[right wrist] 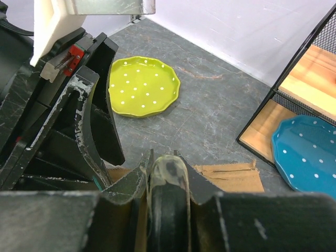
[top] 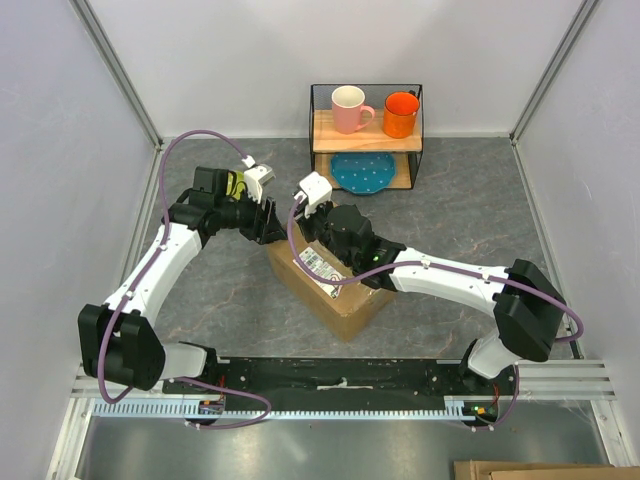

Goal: Unpack the express box
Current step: Cut the express box at the center of the board.

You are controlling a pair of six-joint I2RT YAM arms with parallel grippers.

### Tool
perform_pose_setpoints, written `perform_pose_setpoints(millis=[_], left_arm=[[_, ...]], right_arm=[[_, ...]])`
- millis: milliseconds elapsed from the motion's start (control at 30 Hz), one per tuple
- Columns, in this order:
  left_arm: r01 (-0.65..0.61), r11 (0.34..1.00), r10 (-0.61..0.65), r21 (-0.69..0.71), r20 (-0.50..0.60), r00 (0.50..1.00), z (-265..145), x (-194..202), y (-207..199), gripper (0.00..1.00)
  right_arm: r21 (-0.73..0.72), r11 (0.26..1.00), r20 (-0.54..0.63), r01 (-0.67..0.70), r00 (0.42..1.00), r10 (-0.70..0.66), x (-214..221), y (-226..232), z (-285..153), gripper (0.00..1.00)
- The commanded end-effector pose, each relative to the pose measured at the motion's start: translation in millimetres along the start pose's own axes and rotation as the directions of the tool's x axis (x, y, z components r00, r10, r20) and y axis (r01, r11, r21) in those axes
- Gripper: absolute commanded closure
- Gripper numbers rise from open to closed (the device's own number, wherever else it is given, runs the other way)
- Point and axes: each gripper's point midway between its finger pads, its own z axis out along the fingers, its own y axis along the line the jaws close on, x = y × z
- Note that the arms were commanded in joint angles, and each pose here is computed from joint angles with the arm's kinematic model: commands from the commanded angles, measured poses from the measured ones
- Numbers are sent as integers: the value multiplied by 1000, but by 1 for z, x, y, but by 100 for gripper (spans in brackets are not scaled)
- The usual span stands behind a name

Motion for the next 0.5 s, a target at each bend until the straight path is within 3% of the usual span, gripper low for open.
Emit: perform_pose_setpoints(millis=[0,300,467], left_arm=[[-5,996,-7,-88,-126,992,4,38,21,42],[11,995,-23,-97,-125,992,7,34,26,48],[12,995,-25,-103,-129,991,7,36,27,70]], right_arm=[[9,999,-34,41,999,-40,6,-4,-4,100],[10,998,-78,62,995,-61,13,-9,-20,100],[13,997,-106,73,992,-72,19,-12,-27,100]])
